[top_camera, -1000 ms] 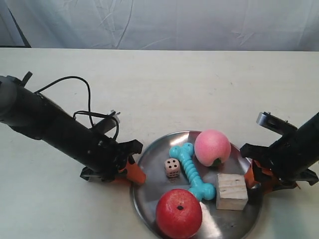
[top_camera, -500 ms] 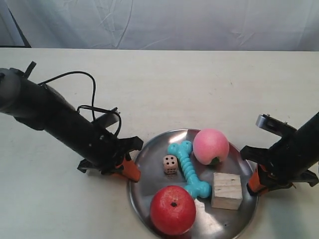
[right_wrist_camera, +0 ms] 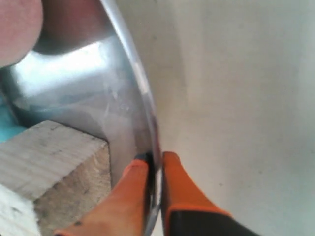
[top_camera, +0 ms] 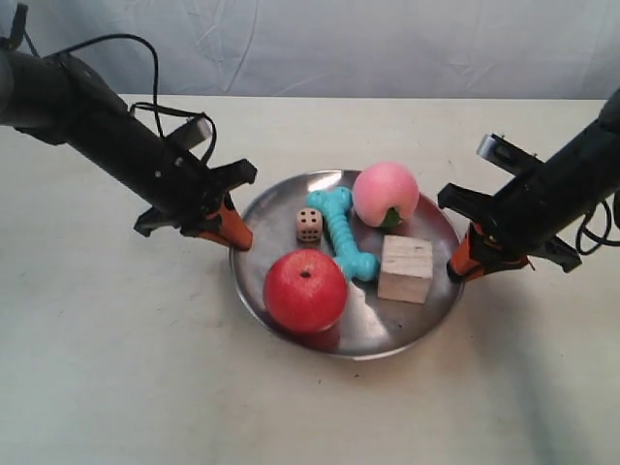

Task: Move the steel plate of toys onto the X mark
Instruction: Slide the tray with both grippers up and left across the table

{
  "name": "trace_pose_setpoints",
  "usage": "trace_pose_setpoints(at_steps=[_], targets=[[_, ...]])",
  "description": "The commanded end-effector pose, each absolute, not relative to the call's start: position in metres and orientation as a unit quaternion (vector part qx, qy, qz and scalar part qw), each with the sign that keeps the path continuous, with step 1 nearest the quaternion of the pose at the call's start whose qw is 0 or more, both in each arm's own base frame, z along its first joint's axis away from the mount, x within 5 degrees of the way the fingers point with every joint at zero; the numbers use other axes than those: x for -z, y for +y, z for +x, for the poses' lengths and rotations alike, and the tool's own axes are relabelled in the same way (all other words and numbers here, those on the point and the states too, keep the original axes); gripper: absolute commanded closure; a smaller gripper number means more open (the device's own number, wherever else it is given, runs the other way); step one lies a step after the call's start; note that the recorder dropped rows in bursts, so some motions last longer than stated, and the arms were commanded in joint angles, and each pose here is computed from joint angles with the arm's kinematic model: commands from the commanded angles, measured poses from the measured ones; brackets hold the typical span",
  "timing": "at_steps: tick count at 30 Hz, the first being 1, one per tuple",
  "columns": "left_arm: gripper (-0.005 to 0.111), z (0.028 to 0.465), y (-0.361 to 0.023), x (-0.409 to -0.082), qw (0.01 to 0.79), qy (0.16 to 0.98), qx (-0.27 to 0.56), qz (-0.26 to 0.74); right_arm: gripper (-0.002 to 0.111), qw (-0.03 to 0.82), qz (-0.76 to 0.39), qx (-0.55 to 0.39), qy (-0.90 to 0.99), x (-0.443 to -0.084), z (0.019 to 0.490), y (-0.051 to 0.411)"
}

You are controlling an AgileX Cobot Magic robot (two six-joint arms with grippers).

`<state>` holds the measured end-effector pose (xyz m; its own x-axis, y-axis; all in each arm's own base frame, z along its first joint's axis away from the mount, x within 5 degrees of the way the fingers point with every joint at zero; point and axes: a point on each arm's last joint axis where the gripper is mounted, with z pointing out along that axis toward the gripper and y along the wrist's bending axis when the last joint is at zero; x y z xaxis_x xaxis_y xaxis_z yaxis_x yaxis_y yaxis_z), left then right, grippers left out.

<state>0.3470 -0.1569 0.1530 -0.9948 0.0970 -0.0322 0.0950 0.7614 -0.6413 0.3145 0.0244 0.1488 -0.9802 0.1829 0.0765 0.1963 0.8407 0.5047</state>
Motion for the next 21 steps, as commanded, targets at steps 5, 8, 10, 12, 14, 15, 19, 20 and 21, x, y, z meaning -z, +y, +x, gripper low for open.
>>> trace_pose_setpoints(at_steps=[5,8,10,12,14,15,19,20,21], targets=[[0.107,0.383,-0.12,-0.181,-0.054,-0.957,-0.286,-0.018,0.108,0.058,-0.052,0.272,-0.959,-0.138,0.358,0.07],[0.107,0.39,-0.101,-0.181,-0.07,-0.959,-0.276,0.004,0.108,0.051,-0.029,0.272,-0.961,-0.137,0.371,0.093],[0.107,0.395,-0.085,-0.18,-0.085,-0.962,-0.259,0.018,0.108,0.045,-0.021,0.272,-0.961,-0.135,0.381,0.107],[0.107,0.4,-0.068,-0.179,-0.1,-0.963,-0.246,0.041,0.108,0.04,-0.01,0.273,-0.961,-0.134,0.389,0.119],[0.107,0.405,-0.05,-0.178,-0.121,-0.963,-0.232,0.06,0.108,0.035,0.001,0.274,-0.961,-0.131,0.398,0.13],[0.107,0.407,-0.042,-0.178,-0.133,-0.963,-0.226,0.069,0.108,0.027,0.007,0.274,-0.961,-0.129,0.403,0.136],[0.107,0.414,-0.031,-0.164,-0.142,-0.964,-0.209,0.082,0.108,0.009,0.019,0.277,-0.961,-0.125,0.42,0.153],[0.107,0.414,-0.029,-0.158,-0.14,-0.967,-0.199,0.078,0.108,0.008,0.024,0.276,-0.961,-0.123,0.422,0.155],[0.107,0.415,-0.028,-0.15,-0.134,-0.97,-0.188,0.071,0.108,0.007,0.028,0.276,-0.961,-0.122,0.424,0.158]])
